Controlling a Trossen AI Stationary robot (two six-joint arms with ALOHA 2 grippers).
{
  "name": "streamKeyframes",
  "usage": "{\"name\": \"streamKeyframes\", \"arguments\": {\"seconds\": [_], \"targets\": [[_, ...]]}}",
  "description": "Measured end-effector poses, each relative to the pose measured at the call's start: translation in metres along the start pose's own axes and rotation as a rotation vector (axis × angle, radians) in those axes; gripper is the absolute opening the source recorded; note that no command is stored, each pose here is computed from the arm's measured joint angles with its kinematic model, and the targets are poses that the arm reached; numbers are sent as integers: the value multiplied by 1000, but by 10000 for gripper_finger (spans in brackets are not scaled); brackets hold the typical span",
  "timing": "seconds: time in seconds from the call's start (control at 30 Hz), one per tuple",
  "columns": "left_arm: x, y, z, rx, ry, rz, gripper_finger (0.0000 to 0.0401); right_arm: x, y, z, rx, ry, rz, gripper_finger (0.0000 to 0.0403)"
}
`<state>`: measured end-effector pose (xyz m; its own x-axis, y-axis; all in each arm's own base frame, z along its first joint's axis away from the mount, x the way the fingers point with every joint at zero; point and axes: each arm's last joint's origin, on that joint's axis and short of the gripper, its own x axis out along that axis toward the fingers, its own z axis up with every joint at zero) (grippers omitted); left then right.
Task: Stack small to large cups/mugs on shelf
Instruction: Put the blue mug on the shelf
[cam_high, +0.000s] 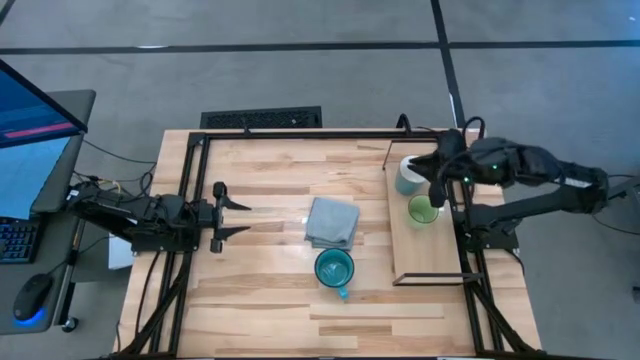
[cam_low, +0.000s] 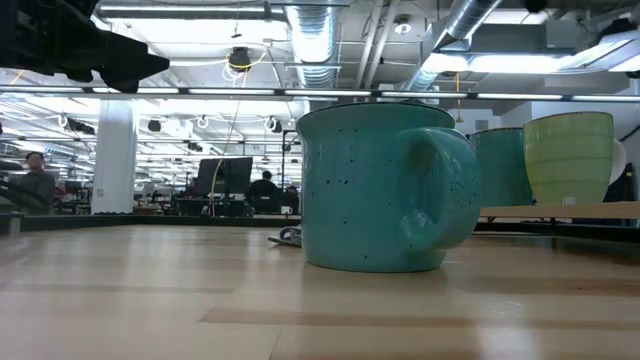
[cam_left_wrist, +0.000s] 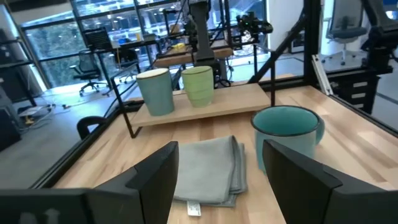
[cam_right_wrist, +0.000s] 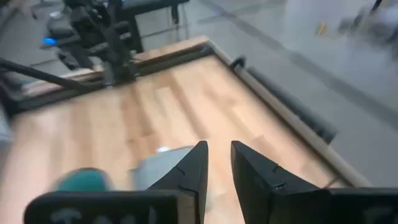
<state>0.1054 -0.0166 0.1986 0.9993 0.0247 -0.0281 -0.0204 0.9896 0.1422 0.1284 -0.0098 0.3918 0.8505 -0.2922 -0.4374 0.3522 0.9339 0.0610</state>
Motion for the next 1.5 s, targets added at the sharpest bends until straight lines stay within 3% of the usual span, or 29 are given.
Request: {"name": "streamKeyframes", "arguments": {"seconds": [0.2,0.47,0.73,1.07,1.5], "targets": [[0,0,0,28,1,3,224,17,17,38,268,172,54,93],[0,0,-1,50,12,5,224,69,54,48,378,469,32,78],[0,1,-5,61,55,33,224,114,97,44,427,629,38,67],[0,1,-5,106,57,46,224,154,134,14,391,790,-20,67],[0,1,-8,116,92,43,224,204,168,-20,331,842,-26,67]]}}
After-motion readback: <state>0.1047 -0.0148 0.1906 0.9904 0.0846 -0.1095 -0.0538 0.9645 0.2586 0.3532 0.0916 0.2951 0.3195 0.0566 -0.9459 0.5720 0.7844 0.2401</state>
